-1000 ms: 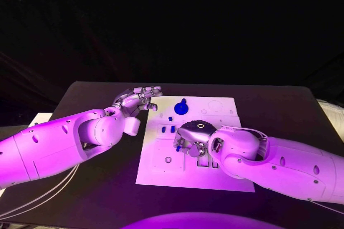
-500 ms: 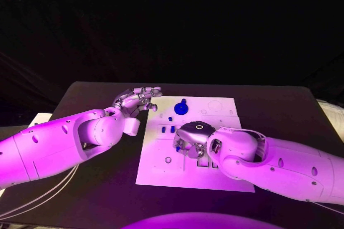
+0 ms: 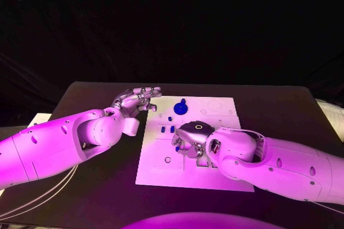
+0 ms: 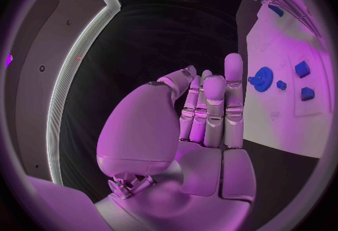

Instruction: Assemble the parts on the task board

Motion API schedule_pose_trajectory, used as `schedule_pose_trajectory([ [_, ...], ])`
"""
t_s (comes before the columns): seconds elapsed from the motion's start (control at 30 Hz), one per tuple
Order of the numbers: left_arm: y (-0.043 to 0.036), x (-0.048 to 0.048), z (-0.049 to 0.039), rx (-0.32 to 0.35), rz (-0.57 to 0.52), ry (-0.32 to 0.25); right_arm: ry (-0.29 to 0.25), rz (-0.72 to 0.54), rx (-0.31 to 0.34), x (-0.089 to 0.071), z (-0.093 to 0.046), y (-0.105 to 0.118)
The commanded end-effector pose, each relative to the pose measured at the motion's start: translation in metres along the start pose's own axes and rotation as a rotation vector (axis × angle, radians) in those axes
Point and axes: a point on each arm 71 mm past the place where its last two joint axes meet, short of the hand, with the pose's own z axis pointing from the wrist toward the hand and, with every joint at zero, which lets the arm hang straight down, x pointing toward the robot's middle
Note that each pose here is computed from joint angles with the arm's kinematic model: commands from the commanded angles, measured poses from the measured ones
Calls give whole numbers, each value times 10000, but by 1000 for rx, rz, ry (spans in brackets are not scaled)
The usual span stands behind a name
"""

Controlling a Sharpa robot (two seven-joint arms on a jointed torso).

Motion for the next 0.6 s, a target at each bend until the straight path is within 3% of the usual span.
schedule_pose_trajectory([
  [0.03,-4,32,0,4,1,29,-13,4,37,20,-29,-70],
  [0.33,-7,20,-6,4,3,28,-105,11,70,-159,-283,-218],
  [0.47,-9,18,-8,5,3,29,-149,-8,120,-352,-415,-371],
  [0.6,-8,26,-10,5,2,32,-156,-34,178,-478,-530,-551],
])
